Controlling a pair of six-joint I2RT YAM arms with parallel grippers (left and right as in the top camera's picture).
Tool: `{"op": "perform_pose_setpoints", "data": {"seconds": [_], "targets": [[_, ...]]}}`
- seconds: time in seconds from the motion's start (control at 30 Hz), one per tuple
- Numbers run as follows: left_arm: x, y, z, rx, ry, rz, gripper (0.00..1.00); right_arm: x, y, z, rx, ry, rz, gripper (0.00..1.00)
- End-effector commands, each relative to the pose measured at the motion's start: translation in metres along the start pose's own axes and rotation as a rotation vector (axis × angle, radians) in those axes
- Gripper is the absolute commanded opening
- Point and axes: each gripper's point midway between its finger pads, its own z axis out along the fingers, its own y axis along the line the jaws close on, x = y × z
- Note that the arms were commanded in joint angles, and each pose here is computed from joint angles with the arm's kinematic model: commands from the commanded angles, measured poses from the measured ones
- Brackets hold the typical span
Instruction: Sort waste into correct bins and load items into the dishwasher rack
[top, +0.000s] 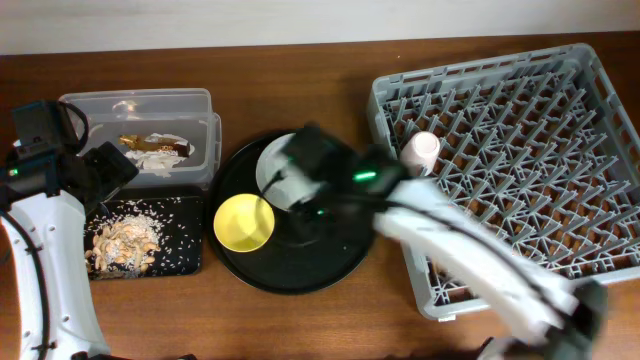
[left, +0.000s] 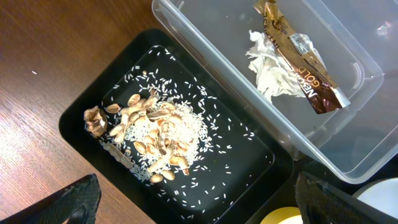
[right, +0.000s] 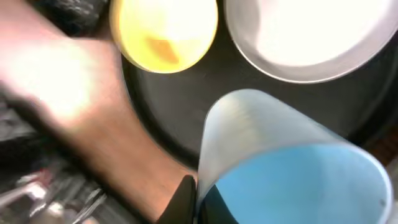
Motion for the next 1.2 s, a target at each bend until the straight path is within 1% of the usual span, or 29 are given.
{"op": "perform_pose_setpoints", "data": {"seconds": [0.0, 0.07, 0.1, 0.17, 0.23, 0.27, 0.3, 0.47, 0.5, 0.53, 0.6, 0.67, 0.8, 0.83, 0.9, 0.93, 1.0, 1.03, 1.1, 1.17], "targets": [[-0.003, 0.002, -0.003, 0.000, -0.010, -0.007, 0.99, 0.011, -0.023, -0.092, -0.306, -0.154, -0.026, 0.04], [-0.003, 0.002, -0.003, 0.000, -0.010, -0.007, 0.99, 0.024, -0.049, -0.116, -0.462, -0.207, -0.003, 0.04], [-0.003, 0.002, -0.003, 0.000, -0.010, -0.007, 0.99, 0.030, -0.075, -0.127, -0.546, -0.273, 0.055, 0.04], [-0.003, 0.002, -0.003, 0.000, -0.010, -0.007, 0.99, 0.046, -0.116, -0.122, -0.620, -0.362, 0.171, 0.04], [-0.003, 0.002, -0.003, 0.000, -0.010, -0.007, 0.99, 0.076, -0.143, -0.095, -0.685, -0.431, 0.276, 0.04], [-0.003, 0.002, -0.003, 0.000, -0.010, -0.007, 0.99, 0.095, -0.154, -0.068, -0.699, -0.443, 0.313, 0.04], [-0.003, 0.002, -0.003, 0.000, -0.010, -0.007, 0.99, 0.099, -0.159, -0.055, -0.706, -0.444, 0.329, 0.04], [-0.003, 0.002, -0.003, 0.000, -0.010, -0.007, 0.99, 0.105, -0.176, -0.017, -0.765, -0.401, 0.365, 0.05], [-0.003, 0.002, -0.003, 0.000, -0.010, -0.007, 0.99, 0.106, -0.178, -0.012, -0.771, -0.395, 0.364, 0.13], [-0.003, 0.002, -0.003, 0.000, -0.010, -0.007, 0.99, 0.110, -0.180, -0.007, -0.765, -0.370, 0.368, 0.19], [-0.003, 0.002, -0.003, 0.000, -0.010, -0.007, 0.99, 0.119, -0.189, -0.008, -0.739, -0.353, 0.406, 0.20], [-0.003, 0.002, -0.003, 0.000, -0.010, -0.007, 0.99, 0.131, -0.204, -0.019, -0.729, -0.372, 0.503, 0.20], [-0.003, 0.002, -0.003, 0.000, -0.010, -0.007, 0.99, 0.143, -0.223, -0.034, -0.711, -0.415, 0.604, 0.21], [-0.003, 0.002, -0.003, 0.000, -0.010, -0.007, 0.99, 0.139, -0.228, -0.047, -0.690, -0.434, 0.595, 0.22], [-0.003, 0.002, -0.003, 0.000, -0.010, -0.007, 0.99, 0.116, -0.234, -0.085, -0.616, -0.479, 0.535, 0.21], [-0.003, 0.002, -0.003, 0.000, -0.010, -0.007, 0.99, 0.094, -0.231, -0.108, -0.555, -0.490, 0.452, 0.21], [-0.003, 0.002, -0.003, 0.000, -0.010, -0.007, 0.99, 0.071, -0.215, -0.120, -0.481, -0.435, 0.346, 0.21], [-0.003, 0.002, -0.003, 0.000, -0.010, -0.007, 0.99, 0.061, -0.208, -0.112, -0.386, -0.331, 0.317, 0.21], [-0.003, 0.002, -0.003, 0.000, -0.010, -0.007, 0.99, 0.057, -0.201, -0.074, -0.151, -0.101, 0.333, 0.19], [-0.003, 0.002, -0.003, 0.000, -0.010, -0.007, 0.99, 0.056, -0.194, -0.061, -0.061, -0.030, 0.322, 0.19]]}}
